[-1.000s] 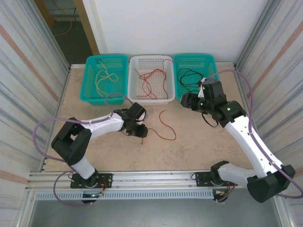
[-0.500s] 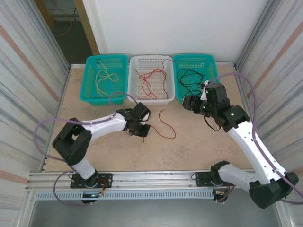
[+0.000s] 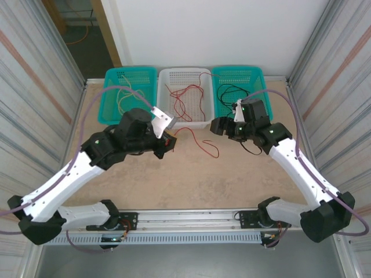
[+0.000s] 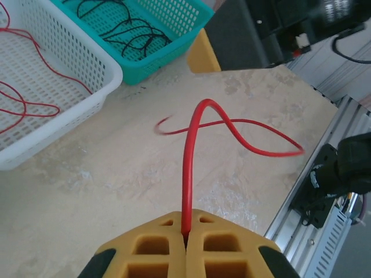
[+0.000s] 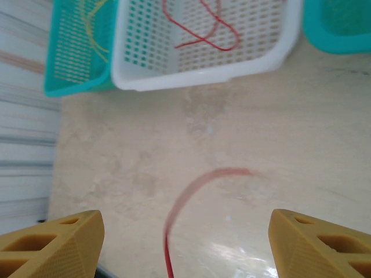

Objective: Untangle the cables

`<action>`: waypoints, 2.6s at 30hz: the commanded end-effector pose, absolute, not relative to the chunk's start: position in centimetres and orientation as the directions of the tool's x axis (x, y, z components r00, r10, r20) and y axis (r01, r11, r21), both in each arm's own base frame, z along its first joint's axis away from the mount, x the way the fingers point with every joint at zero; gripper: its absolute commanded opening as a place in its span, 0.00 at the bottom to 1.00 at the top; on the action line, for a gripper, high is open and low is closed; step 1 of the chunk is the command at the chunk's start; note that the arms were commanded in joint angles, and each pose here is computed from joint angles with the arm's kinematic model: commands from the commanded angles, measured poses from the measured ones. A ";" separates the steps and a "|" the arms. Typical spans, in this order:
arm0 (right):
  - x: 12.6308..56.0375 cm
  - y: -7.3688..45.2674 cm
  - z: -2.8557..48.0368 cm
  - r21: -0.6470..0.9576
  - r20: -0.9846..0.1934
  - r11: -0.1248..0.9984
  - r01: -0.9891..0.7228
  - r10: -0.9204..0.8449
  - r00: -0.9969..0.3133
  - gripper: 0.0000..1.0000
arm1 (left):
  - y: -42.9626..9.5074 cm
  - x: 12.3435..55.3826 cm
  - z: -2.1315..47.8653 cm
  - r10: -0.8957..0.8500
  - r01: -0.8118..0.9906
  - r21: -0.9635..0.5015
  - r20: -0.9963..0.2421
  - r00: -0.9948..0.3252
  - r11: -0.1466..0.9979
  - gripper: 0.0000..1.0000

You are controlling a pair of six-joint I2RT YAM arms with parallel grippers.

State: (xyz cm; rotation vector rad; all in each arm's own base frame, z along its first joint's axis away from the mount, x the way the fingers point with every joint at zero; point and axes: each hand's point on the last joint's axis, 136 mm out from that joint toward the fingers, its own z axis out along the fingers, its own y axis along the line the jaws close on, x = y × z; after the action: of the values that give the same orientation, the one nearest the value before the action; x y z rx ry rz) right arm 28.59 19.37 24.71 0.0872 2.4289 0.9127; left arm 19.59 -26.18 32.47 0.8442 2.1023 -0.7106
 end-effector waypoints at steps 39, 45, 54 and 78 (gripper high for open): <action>25.5 30.6 20.6 0.783 -0.222 0.611 -0.119 0.095 -0.970 0.29 | -20.9 18.7 38.3 0.304 0.737 0.009 -0.914 -0.268 0.676 0.00; 25.9 31.1 21.4 0.794 -0.228 0.594 -0.128 0.096 -0.969 0.27 | -20.6 18.6 38.3 0.300 0.732 0.013 -0.917 -0.262 0.681 0.00; 25.3 32.5 20.5 0.818 -0.174 0.565 -0.104 0.071 -0.982 0.51 | -20.5 18.6 38.4 0.299 0.730 0.021 -0.920 -0.252 0.683 0.00; 26.8 31.7 21.0 0.797 -0.181 0.598 -0.085 0.102 -0.978 0.00 | -20.1 18.5 36.4 0.330 0.724 0.030 -0.902 -0.277 0.689 0.00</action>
State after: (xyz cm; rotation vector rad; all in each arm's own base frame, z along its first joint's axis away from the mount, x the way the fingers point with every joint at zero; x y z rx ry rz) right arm 25.57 32.52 19.14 0.0117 2.6642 1.3539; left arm 18.63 -20.18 37.15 0.8184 1.8693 -0.4915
